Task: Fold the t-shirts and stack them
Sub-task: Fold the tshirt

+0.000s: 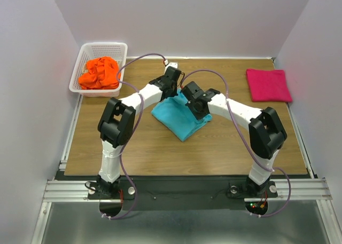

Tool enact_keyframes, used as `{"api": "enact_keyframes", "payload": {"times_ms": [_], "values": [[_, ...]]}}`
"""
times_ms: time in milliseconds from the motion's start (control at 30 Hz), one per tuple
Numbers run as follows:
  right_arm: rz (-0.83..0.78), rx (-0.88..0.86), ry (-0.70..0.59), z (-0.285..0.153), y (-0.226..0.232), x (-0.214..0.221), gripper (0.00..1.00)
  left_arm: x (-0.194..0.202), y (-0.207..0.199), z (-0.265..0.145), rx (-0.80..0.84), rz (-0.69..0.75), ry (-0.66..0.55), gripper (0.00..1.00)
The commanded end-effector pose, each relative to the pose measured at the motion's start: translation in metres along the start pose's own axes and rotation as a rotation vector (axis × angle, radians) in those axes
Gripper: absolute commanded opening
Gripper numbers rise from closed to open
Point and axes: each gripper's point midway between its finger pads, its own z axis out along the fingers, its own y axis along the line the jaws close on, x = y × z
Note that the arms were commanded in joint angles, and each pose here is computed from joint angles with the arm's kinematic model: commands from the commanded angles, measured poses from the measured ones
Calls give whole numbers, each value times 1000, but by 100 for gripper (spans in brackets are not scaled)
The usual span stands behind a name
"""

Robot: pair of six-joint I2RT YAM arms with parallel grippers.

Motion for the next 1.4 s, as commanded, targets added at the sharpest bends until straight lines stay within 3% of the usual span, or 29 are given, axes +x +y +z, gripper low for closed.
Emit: {"api": "enact_keyframes", "payload": {"times_ms": [0, 233, 533, 1167, 1300, 1367], "values": [[44, 52, -67, -11, -14, -17, 1, -55, -4, -17, 27, -40, -156, 0], [107, 15, -120, -37, -16, -26, 1, -65, -5, -29, 46, -31, -191, 0], [131, 13, -96, -47, -19, -16, 1, -61, -6, -34, 68, -30, -195, 0], [125, 149, 53, 2, -21, 18, 1, -40, -14, 4, 78, -5, -154, 0], [140, 214, 48, 8, -28, 15, 5, -42, -14, 7, 69, -25, -166, 9], [161, 259, 32, 7, -35, 11, 16, -47, -15, 4, 77, -31, -176, 16]]}}
